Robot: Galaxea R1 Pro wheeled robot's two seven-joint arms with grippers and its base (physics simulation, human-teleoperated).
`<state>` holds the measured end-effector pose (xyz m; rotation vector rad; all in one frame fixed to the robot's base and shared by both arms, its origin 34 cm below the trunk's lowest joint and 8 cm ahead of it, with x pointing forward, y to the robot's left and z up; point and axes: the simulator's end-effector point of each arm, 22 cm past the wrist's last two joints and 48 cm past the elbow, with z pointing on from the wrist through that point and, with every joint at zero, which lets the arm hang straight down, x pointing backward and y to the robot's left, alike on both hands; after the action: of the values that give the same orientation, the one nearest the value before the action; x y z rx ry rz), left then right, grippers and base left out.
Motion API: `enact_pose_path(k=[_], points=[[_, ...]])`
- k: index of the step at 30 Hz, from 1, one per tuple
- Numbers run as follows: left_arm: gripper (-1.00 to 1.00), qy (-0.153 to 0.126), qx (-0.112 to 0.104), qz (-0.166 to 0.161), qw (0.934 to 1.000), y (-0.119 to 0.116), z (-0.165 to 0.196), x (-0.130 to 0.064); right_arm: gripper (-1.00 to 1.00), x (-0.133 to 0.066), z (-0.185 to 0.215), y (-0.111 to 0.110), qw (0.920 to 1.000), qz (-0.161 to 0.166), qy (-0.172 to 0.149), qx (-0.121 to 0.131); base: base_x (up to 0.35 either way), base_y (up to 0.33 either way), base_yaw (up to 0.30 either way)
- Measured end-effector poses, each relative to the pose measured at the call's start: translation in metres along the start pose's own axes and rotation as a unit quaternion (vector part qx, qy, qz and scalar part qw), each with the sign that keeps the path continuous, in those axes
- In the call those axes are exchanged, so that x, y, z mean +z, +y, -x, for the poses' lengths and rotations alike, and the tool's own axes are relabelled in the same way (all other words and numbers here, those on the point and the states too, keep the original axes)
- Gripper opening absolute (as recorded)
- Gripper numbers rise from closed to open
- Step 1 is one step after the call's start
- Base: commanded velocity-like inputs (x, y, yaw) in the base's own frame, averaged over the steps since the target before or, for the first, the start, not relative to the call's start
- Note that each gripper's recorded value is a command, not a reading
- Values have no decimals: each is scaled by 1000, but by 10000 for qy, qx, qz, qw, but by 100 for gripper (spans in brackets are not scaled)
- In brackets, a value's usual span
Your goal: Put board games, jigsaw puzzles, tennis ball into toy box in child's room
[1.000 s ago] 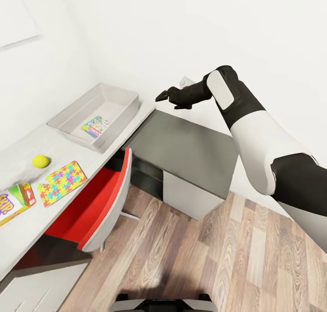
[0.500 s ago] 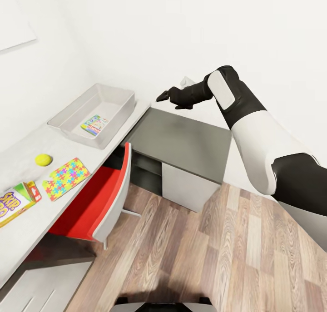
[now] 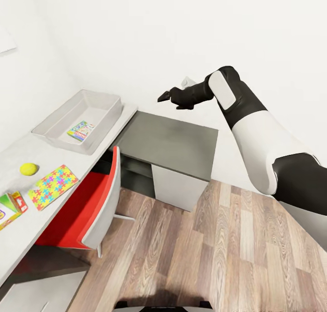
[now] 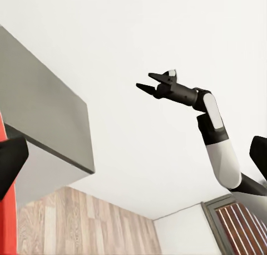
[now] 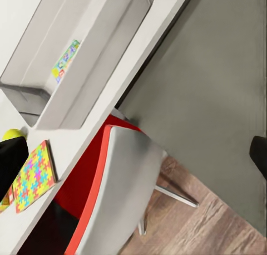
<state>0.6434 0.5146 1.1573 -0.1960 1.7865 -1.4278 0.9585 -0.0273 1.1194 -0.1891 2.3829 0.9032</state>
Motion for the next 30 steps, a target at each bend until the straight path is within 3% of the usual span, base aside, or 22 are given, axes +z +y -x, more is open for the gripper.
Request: enact_pose_path(k=[18,24,30], points=[[100,-40,87,-65,9999,-12,3,-3,100,-8,-7,-5,10000,-62,18,60,0,0,-177],[100,-69,84,-107,9999,-14,2,-3,100,-19,-3,-17,9998,-170,-40,85,0,0,-177],[100,-86,104,-135,9998,-18,2,-3,100,-21,-27,-57,9988,-380,70,315,0,0,-177]])
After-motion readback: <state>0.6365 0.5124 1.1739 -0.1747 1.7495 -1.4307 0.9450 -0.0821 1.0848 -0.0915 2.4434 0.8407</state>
